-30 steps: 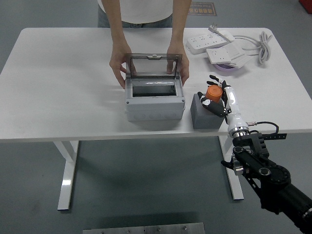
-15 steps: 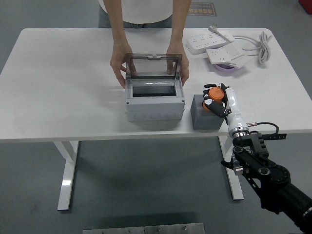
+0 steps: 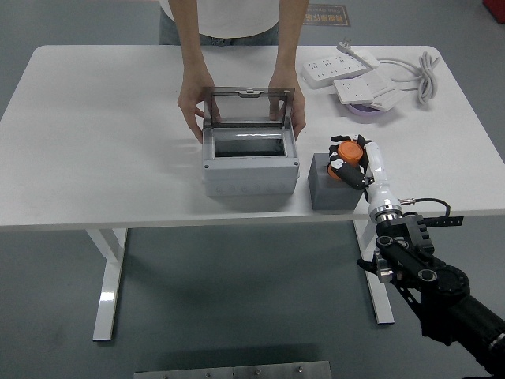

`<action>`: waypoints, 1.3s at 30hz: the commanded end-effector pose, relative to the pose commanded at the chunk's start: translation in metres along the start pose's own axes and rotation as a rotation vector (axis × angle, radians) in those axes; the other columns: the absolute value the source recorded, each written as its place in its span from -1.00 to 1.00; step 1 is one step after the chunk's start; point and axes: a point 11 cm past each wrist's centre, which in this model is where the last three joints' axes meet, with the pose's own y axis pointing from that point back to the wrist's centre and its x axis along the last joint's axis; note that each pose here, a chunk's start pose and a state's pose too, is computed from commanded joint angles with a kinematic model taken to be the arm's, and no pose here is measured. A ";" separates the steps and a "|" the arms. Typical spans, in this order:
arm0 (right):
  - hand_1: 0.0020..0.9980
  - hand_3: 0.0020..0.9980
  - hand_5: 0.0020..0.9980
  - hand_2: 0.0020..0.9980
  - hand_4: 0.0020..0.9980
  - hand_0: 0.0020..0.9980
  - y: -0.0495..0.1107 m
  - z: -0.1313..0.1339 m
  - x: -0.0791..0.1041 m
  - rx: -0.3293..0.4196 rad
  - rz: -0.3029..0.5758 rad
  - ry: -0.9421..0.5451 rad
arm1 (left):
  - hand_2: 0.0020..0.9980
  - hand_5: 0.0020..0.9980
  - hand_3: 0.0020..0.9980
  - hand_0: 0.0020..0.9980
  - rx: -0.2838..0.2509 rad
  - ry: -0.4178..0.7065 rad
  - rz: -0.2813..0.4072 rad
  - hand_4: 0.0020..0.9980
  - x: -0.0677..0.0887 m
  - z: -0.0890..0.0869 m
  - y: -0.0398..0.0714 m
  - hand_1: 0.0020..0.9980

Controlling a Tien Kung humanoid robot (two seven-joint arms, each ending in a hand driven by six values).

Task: Fetch the battery,place it into the box,close the lid of the box

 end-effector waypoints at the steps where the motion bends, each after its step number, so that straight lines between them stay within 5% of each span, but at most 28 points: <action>1: -0.14 0.06 -1.00 0.00 -0.27 -0.33 -0.001 -0.001 0.000 0.002 0.000 -0.001 | 0.67 0.71 0.68 0.69 0.000 0.000 0.000 0.82 0.000 0.000 0.000 0.81; 12: -0.20 -0.10 -1.00 -0.13 -0.34 -0.36 -0.011 -0.018 -0.001 0.041 0.010 -0.022 | 0.68 0.71 0.69 0.69 0.000 0.001 0.002 0.82 0.001 0.000 0.000 0.81; 13: -0.31 -0.24 -1.00 -0.25 -0.66 -0.42 -0.011 -0.019 -0.001 0.046 0.011 -0.024 | 0.69 0.71 0.69 0.69 0.001 0.001 0.002 0.82 0.001 0.000 0.000 0.81; 26: -0.38 -0.29 -1.00 -0.33 -0.75 -0.49 -0.019 -0.037 0.001 0.090 0.019 -0.017 | 0.70 0.71 0.70 0.69 -0.001 -0.010 0.010 0.82 0.002 0.001 0.000 0.82; 39: -0.42 -0.31 -1.00 -0.36 -0.74 -0.52 -0.045 -0.101 0.016 0.218 -0.027 0.183 | 0.71 0.72 0.70 0.70 -0.003 -0.009 0.012 0.84 0.002 0.000 0.000 0.83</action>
